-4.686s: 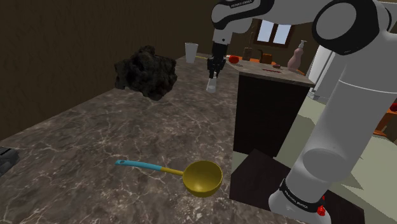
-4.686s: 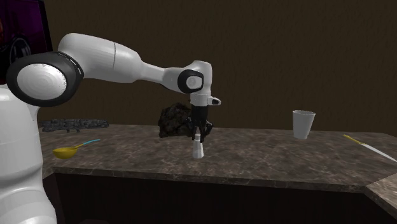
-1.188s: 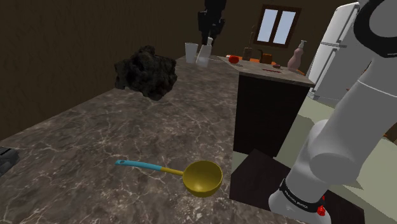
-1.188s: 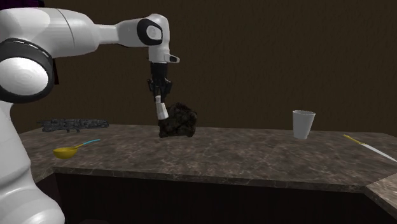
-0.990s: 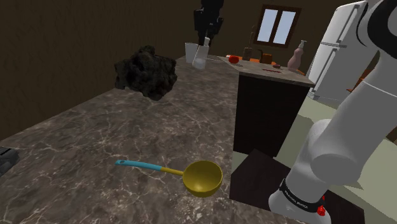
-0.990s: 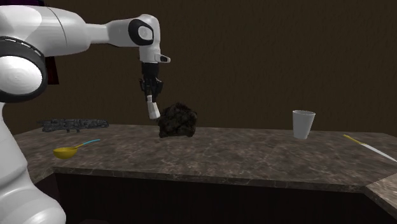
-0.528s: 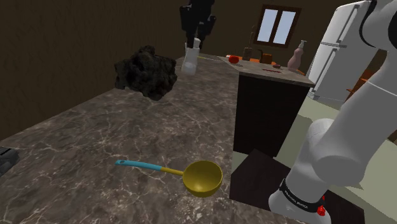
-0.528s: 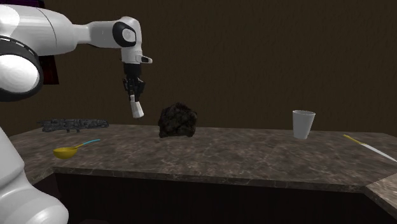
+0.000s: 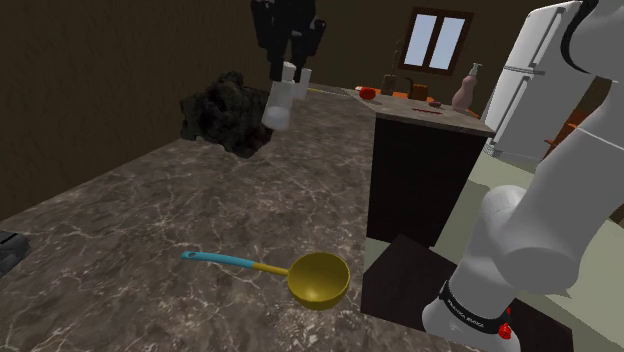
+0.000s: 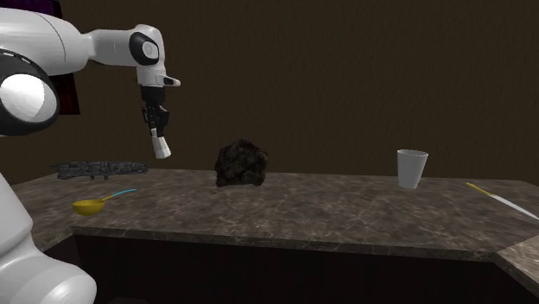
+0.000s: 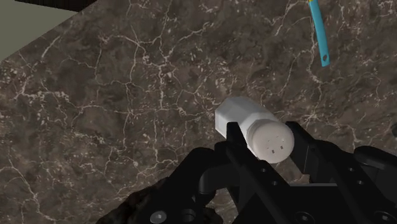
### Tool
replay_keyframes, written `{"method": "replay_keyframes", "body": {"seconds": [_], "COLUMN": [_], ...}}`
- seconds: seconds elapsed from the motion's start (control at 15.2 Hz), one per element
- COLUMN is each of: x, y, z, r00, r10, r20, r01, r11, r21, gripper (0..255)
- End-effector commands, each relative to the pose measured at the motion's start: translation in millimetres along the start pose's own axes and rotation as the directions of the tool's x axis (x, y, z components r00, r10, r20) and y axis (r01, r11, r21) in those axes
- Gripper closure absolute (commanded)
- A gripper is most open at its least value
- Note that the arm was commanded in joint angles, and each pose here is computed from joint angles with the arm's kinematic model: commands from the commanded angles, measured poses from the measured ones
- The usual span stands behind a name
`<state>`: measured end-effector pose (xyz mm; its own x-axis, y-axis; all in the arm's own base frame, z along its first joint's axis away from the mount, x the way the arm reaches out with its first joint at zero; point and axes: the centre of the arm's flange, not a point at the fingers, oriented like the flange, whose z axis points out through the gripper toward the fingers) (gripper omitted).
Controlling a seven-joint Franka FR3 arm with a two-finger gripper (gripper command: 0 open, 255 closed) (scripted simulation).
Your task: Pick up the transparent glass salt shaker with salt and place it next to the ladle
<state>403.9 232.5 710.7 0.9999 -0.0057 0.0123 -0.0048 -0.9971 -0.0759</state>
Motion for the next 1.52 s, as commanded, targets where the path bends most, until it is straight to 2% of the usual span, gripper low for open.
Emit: {"method": "replay_keyframes", "body": {"seconds": [0.0,0.26,1.45], "x": [-9,-29,-30], "y": [-27,-79,-72], "z": [-1,3,98], "r00": [1.000,1.000,1.000], "r10": [0.001,0.001,0.001], "r20": [0.000,0.000,0.000], "r01": [-0.001,-0.001,-0.001], "r11": [1.000,1.000,1.000], "r21": [0.000,0.000,0.000], "gripper": [255,255,255]}}
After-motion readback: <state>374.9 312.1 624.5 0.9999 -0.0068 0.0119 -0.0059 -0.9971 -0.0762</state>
